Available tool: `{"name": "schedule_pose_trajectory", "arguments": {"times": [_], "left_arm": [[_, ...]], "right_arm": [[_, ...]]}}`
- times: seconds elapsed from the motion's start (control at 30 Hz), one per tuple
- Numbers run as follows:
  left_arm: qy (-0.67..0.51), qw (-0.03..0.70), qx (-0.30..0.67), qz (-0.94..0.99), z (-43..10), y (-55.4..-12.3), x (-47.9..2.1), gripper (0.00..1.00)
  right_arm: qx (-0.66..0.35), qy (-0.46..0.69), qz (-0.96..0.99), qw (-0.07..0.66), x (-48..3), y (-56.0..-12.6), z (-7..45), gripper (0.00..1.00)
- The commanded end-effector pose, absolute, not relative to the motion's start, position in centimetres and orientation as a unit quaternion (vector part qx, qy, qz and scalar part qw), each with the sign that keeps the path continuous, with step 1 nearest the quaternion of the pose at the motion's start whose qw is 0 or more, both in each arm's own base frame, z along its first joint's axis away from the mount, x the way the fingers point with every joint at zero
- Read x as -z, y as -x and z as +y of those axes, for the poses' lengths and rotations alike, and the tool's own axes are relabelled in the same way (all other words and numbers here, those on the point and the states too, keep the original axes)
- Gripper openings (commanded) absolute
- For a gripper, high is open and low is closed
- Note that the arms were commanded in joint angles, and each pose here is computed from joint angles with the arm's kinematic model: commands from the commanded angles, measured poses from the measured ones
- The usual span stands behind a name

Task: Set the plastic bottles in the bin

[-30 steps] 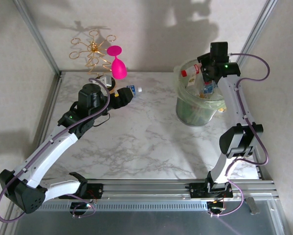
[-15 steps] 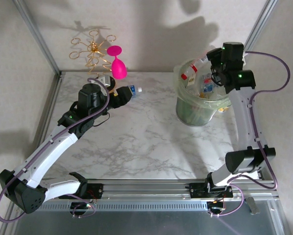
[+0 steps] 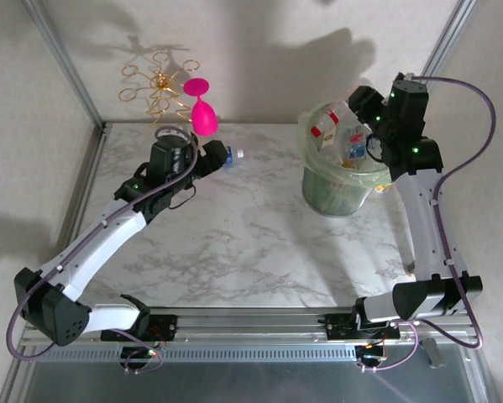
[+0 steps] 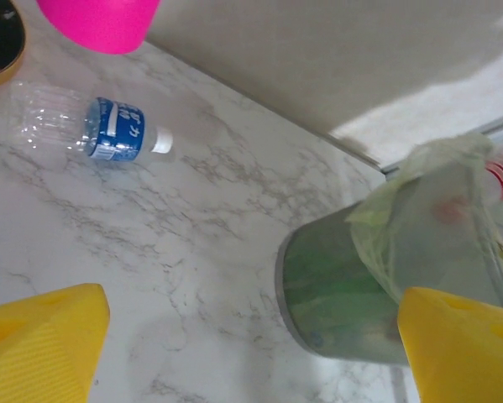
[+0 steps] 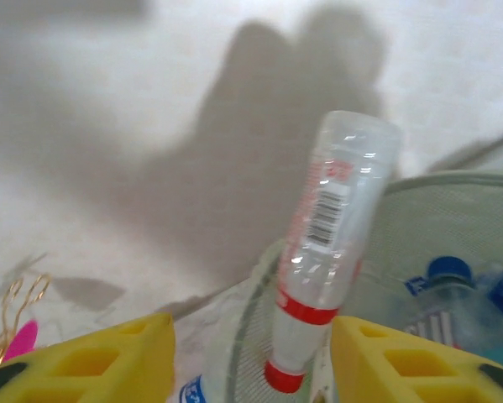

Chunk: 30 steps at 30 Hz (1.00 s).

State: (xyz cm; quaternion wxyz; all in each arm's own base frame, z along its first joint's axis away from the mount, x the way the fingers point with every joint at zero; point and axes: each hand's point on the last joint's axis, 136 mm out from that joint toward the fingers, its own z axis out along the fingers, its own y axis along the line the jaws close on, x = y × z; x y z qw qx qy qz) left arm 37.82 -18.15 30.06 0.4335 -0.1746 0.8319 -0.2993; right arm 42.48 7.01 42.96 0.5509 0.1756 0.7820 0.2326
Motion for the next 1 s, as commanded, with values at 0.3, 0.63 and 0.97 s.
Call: {"name": "schedule_pose_trajectory", "arguments": {"times": [0.3, 0.63, 0.97], "left_arm": [[0.402, 0.346, 0.255, 0.808, -13.2, -45.1, -21.2, 0.91], [0.558, 0.251, 0.316, 0.725, -15.4, -49.0, -12.7, 0.89], [0.619, 0.240, 0.357, 0.657, -16.4, -52.9, -8.7, 0.98]], "right_arm": [[-0.253, 0.060, 0.806, 0.532, -41.2, -40.2, 20.3, 0.48], [-0.221, 0.045, 0.786, 0.576, -43.0, -36.8, 17.1, 0.46], [-0.184, 0.050, 0.786, 0.589, -42.8, -35.3, 15.3, 0.46]]}}
